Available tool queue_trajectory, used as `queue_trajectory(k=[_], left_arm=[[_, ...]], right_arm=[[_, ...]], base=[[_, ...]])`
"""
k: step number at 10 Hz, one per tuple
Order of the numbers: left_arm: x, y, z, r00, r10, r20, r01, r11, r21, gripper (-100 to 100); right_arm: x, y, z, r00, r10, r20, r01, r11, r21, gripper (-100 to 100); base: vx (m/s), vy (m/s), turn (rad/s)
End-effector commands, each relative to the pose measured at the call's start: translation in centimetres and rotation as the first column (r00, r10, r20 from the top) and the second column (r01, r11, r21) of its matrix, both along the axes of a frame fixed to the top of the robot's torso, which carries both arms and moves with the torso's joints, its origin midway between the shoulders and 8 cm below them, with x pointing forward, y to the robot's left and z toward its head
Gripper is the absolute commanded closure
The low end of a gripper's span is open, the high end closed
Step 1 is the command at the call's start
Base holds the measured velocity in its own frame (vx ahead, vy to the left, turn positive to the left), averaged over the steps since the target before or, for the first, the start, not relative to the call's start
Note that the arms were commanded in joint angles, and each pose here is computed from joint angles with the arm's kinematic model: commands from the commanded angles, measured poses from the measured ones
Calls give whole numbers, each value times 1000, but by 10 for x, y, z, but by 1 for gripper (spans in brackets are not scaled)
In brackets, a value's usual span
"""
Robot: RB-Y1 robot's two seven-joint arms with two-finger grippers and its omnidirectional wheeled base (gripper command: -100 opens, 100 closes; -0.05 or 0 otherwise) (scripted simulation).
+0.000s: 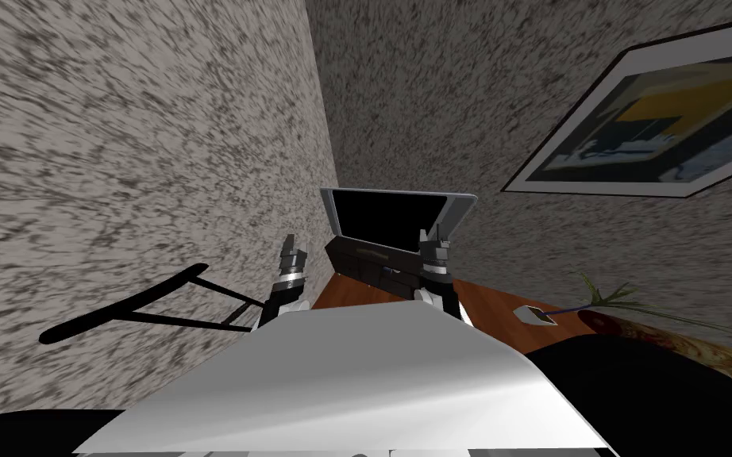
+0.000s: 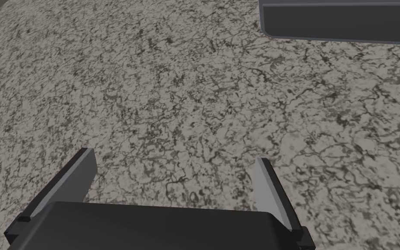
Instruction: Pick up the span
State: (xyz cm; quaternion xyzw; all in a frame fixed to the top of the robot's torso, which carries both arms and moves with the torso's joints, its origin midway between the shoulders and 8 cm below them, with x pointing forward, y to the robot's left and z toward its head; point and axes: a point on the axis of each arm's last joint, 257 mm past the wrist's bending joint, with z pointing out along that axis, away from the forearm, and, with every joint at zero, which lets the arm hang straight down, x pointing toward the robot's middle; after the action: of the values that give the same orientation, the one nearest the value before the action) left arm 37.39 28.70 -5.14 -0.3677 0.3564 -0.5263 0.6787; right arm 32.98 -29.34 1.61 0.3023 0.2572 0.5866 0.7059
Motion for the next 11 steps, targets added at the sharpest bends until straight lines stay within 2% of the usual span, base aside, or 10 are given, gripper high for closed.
queue_trajectory(k=[1,4,6,8,9,11], left_arm=[[0,0,0,1000,0,0,0,1000,0,0],[0,0,0,1000,0,0,0,1000,0,0],[0,0,0,1000,0,0,0,1000,0,0],[0,0,0,1000,0,0,0,1000,0,0],[0,0,0,1000,0,0,0,1000,0,0],[0,0,0,1000,0,0,0,1000,0,0]], right_arm=[[3,3,-6,1000,9,-24,-10,1000,-28,-100],[11,8,-28,993,21,-112,-32,994,-101,-100],[17,11,-52,981,17,-196,-49,986,-160,-100],[21,11,-82,957,2,-291,-72,971,-228,-100],[21,11,-82,957,3,-292,-73,971,-229,-100],[22,9,-117,920,-25,-392,-101,949,-299,-100]], base=[[8,4,86],[24,10,203],[42,13,279],[62,12,405],[43,4,94],[46,17,325]])
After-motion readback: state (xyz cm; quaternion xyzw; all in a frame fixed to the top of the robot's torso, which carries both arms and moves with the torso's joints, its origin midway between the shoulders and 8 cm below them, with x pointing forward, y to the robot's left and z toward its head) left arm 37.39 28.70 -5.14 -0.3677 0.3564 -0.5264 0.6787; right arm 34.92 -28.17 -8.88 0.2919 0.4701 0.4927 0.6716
